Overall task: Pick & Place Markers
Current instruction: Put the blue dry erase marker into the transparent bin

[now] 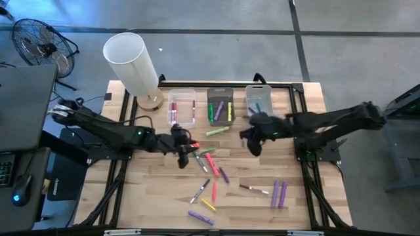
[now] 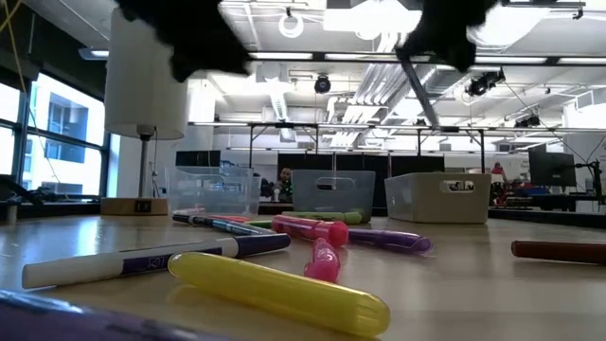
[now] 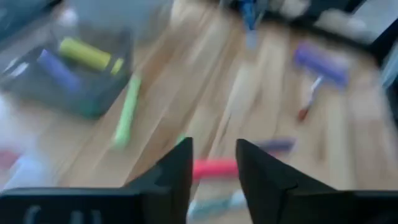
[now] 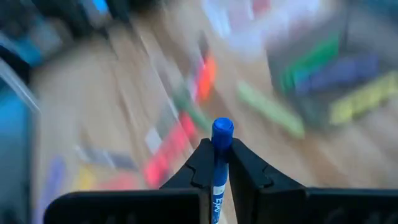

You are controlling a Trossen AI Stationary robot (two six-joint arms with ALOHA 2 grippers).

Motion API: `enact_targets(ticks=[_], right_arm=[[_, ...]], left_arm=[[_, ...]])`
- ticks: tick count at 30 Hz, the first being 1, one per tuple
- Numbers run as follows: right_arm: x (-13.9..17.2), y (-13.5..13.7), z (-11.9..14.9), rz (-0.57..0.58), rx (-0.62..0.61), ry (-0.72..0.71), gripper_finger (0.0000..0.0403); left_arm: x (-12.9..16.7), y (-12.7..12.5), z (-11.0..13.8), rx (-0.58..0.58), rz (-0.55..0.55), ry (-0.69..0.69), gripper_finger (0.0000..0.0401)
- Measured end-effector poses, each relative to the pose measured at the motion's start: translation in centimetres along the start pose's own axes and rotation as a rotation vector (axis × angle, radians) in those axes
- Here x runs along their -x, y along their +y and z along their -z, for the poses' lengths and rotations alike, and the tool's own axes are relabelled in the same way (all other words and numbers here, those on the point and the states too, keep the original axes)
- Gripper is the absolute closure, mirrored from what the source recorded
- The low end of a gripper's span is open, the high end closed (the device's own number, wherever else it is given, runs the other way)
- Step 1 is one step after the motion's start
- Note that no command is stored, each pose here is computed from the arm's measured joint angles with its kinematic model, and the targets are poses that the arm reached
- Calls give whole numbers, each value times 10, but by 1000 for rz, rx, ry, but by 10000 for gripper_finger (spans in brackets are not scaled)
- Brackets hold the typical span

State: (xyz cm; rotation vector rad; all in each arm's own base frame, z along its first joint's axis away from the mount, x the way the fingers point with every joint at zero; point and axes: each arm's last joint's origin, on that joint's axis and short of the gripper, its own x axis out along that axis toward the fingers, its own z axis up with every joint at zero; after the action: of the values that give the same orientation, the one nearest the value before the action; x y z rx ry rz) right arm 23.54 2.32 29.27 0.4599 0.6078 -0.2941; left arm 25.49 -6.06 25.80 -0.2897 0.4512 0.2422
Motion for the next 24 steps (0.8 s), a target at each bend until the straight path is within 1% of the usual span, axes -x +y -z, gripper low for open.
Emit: enact_targets(ticks=[3, 6, 9, 11, 14, 16, 21, 24], right_arm=[[20, 10, -13, -62, 21, -199, 385], [27, 21, -18, -89, 81, -322, 388], [30, 31, -21, -119, 147, -402, 387], [30, 37, -23, -125, 179, -449, 386], [27, 45, -21, -141, 236, -476, 386], [27, 49, -20, -155, 268, -482, 386], [22, 56, -14, -143, 327, -471, 385], [21, 57, -14, -145, 334, -475, 384]], left_arm=[[-9, -4, -12, 20, 55, -120, 242], [-15, -14, -29, 5, 108, -242, 225], [-21, -25, -49, -48, 105, -311, 223], [-27, -29, -56, -82, 86, -302, 223], [-37, -40, -72, -96, 94, -328, 223], [-42, -43, -79, -111, 74, -314, 223], [-54, -53, -92, -134, 82, -267, 223], [-62, -54, -94, -146, 68, -236, 223]])
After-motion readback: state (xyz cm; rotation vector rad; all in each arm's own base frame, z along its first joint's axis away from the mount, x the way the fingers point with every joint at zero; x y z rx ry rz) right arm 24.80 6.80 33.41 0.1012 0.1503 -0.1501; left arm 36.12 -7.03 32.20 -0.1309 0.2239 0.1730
